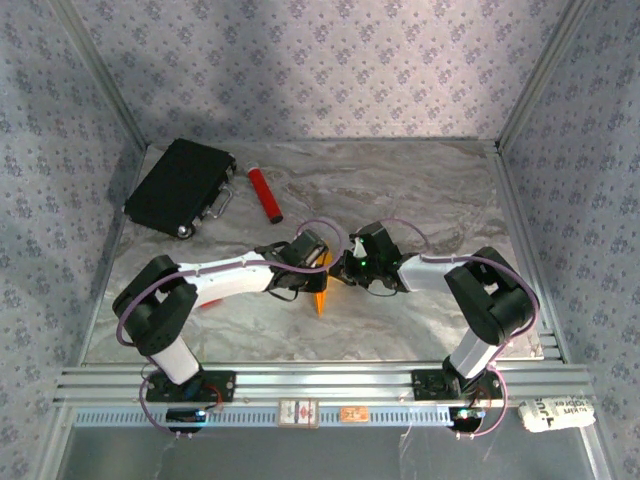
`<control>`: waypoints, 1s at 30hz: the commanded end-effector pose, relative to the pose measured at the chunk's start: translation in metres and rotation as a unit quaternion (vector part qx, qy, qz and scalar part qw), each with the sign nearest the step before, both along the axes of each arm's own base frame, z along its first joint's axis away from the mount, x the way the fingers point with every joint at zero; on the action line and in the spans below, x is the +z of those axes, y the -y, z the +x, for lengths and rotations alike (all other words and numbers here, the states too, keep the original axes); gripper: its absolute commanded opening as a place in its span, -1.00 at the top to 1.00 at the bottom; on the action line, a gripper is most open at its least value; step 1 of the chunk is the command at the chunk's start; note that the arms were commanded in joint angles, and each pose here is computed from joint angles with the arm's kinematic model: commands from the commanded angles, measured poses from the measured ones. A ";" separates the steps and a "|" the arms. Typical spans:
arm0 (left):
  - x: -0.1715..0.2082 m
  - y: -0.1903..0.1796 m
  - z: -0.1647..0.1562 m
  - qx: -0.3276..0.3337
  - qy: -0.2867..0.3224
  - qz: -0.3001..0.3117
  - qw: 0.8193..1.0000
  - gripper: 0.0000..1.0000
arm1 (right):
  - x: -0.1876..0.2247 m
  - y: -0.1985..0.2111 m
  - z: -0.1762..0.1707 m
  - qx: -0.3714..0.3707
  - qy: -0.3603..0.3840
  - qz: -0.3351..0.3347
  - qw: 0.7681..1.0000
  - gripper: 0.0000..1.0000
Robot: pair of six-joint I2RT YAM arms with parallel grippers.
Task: Fold a paper plane with a square sheet of paper (pick it up from the middle)
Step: Move a paper plane to the center of the table.
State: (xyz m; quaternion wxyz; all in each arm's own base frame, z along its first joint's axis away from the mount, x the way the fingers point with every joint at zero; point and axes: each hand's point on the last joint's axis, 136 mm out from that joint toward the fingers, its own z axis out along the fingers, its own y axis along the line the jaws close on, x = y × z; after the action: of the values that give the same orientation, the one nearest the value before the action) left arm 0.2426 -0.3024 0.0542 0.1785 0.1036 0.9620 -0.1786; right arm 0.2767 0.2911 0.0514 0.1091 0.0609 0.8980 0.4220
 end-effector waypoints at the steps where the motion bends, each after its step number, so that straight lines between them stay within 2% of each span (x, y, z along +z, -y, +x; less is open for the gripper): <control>1: 0.005 0.002 0.005 0.000 0.014 0.006 1.000 0.44 | -0.004 0.003 -0.002 -0.004 -0.007 -0.003 1.000 0.82; 13: 0.001 -0.001 0.001 0.014 0.002 0.006 1.000 0.32 | -0.011 0.006 -0.003 -0.010 -0.014 -0.009 1.000 0.84; 22: 0.015 0.002 0.004 0.014 0.022 -0.021 0.999 0.21 | -0.012 0.006 -0.004 -0.013 -0.016 -0.007 1.000 0.86; 30: 0.014 0.002 0.004 0.010 0.023 -0.016 1.000 0.17 | -0.012 0.006 -0.004 -0.013 -0.016 -0.007 1.000 0.86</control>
State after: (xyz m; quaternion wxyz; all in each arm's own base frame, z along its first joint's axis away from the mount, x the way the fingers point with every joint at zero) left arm 0.2448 -0.3020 0.0582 0.1873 0.0931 0.9611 -0.1806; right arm 0.2735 0.2881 0.0462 0.1059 0.0673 0.8991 0.4195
